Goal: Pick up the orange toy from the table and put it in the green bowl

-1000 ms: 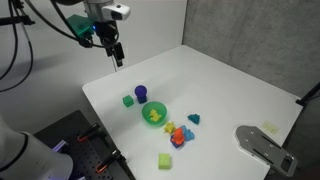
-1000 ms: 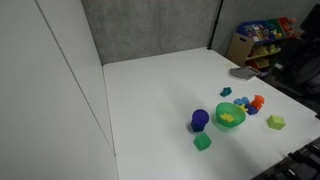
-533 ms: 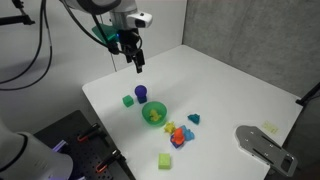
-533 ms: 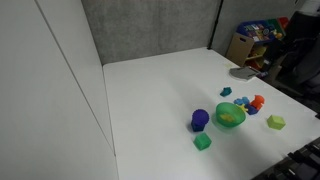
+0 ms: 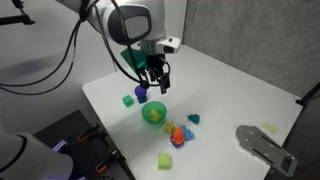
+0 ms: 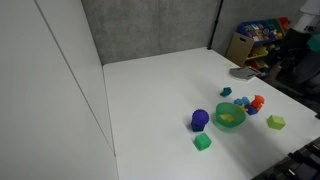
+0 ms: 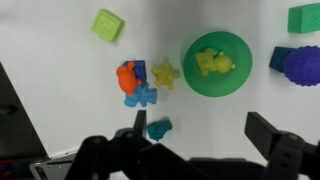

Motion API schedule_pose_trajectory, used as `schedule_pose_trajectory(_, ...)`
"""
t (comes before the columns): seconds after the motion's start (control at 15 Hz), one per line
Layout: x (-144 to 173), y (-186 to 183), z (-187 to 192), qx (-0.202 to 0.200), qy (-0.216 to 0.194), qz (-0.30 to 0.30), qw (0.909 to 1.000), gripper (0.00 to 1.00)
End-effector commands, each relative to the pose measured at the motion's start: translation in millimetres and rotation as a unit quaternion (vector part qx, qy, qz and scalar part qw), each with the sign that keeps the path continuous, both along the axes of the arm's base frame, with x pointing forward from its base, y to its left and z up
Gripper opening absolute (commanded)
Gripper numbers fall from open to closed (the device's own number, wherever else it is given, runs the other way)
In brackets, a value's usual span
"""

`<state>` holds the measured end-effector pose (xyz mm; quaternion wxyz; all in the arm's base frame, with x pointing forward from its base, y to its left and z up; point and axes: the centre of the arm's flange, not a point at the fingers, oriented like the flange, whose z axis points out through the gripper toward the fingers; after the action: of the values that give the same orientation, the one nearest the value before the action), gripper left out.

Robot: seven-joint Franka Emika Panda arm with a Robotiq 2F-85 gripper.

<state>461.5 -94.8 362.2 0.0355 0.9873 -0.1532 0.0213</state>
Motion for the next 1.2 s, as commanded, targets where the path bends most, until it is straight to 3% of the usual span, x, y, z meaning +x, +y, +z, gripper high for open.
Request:
schedule_pose_trajectory(0.0, 13, -39, -33, -0.029, -0.006, -0.014, 0.9995, 1.00)
schedule_pose_trajectory(0.67, 13, -121, -129, -0.049, 0.010, -0.071, 0.9962, 1.00)
schedule_pose_trajectory(1.13, 17, -129, -186, -0.044, 0.045, -0.069, 0.9956, 1.00)
